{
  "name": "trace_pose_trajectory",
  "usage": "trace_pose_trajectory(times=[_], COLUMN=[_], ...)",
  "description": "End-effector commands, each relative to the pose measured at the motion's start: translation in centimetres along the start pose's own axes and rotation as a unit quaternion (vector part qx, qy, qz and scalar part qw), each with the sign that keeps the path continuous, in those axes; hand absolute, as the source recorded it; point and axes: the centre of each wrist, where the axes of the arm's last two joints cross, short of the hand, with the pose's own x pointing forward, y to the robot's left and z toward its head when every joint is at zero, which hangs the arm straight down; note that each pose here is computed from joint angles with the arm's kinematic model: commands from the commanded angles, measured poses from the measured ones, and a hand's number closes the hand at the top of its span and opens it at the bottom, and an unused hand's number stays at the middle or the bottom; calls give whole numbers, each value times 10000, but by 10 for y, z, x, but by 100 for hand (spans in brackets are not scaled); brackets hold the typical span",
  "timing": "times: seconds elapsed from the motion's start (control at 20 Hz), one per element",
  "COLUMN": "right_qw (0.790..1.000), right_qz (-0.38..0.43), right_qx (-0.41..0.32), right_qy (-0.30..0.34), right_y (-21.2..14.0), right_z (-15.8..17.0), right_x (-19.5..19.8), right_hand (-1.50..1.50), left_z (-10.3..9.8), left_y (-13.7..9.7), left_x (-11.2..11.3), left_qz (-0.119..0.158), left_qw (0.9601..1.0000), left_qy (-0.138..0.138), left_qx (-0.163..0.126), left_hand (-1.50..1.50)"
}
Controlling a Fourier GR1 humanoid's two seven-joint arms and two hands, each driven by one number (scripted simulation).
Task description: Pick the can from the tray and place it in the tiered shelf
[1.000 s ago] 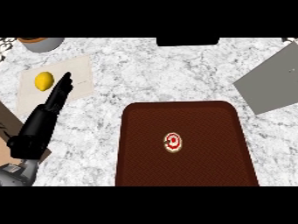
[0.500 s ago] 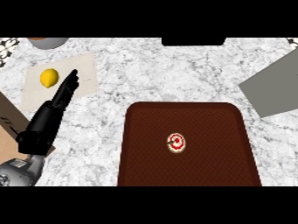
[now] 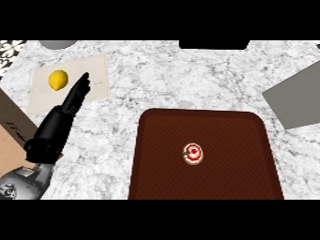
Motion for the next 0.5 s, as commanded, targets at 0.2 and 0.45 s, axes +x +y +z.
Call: trace_pose_trajectory(times=[0.2, 0.45], right_qw=[9991, 9861], right_qz=[-310, -1570], right_qx=[-244, -394], right_qy=[179, 367], right_y=[40, 66], right_z=[-16, -16], right_x=[-15, -35], right_hand=[150, 150], left_z=[-8, 10], left_y=[-15, -16], left_x=[-29, -35], left_qz=[506, 521], left_qw=[9969, 9972], left_qy=[594, 543], left_qx=[1, -21], left_hand=[0, 0])
